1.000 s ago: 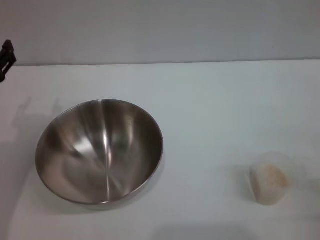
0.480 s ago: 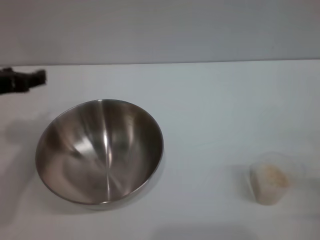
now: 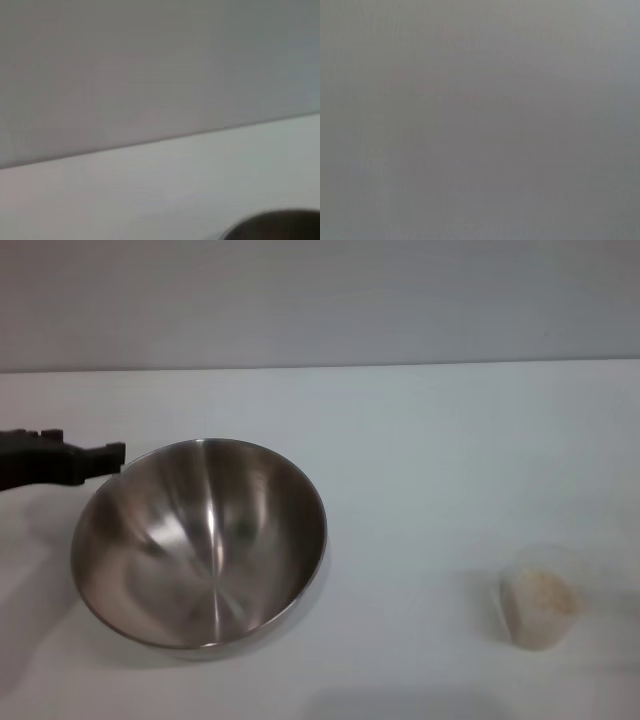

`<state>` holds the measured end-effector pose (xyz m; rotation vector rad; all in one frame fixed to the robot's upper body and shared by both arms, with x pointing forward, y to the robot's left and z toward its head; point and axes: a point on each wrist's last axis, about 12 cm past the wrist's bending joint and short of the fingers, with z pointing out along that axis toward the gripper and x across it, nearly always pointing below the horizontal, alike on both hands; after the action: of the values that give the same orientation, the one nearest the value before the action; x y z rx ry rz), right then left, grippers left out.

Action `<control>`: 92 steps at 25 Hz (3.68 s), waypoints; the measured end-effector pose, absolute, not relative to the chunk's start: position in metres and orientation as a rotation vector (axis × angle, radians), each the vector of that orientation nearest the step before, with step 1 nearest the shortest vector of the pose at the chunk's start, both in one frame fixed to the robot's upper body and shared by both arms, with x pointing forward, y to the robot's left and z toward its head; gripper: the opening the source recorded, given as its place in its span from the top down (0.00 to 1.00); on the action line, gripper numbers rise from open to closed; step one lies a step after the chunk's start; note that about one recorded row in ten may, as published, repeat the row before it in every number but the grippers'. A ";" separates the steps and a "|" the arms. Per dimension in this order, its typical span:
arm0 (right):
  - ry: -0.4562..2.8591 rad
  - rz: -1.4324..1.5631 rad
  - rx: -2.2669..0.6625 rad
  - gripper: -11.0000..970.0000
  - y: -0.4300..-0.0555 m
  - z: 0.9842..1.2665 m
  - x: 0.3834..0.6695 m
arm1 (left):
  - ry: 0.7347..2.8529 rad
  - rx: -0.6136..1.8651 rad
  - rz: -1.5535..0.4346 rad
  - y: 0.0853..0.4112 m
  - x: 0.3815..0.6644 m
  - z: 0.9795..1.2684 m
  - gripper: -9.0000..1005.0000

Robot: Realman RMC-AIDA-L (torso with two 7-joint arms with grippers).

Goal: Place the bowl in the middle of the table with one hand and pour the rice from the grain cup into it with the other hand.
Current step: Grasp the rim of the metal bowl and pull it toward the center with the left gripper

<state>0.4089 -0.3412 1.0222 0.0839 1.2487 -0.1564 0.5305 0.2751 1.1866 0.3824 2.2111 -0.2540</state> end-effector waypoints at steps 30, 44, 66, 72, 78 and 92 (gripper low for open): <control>1.247 -0.149 0.083 0.16 -0.339 1.022 0.411 | 2.305 0.445 -0.254 0.273 0.534 1.145 0.24; 1.245 -0.147 0.081 0.16 -0.339 1.023 0.412 | 2.331 0.454 -0.265 0.270 0.535 1.137 0.24; 1.245 -0.143 0.074 0.16 -0.339 1.023 0.414 | 2.343 0.467 -0.281 0.266 0.539 1.134 0.72; 1.247 -0.137 0.068 0.15 -0.338 1.023 0.415 | 2.342 0.466 -0.285 0.266 0.539 1.135 0.93; 1.247 -0.136 0.068 0.15 -0.338 1.023 0.415 | 2.357 0.450 -0.339 0.267 0.543 1.138 0.93; 1.252 -0.122 0.056 0.15 -0.335 1.023 0.419 | 2.345 0.352 -0.614 0.270 0.563 1.141 0.95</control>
<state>0.4185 -0.3353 1.0231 0.0557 1.2524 -0.1217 0.5631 0.2700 1.1412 0.3523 2.3454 -0.6145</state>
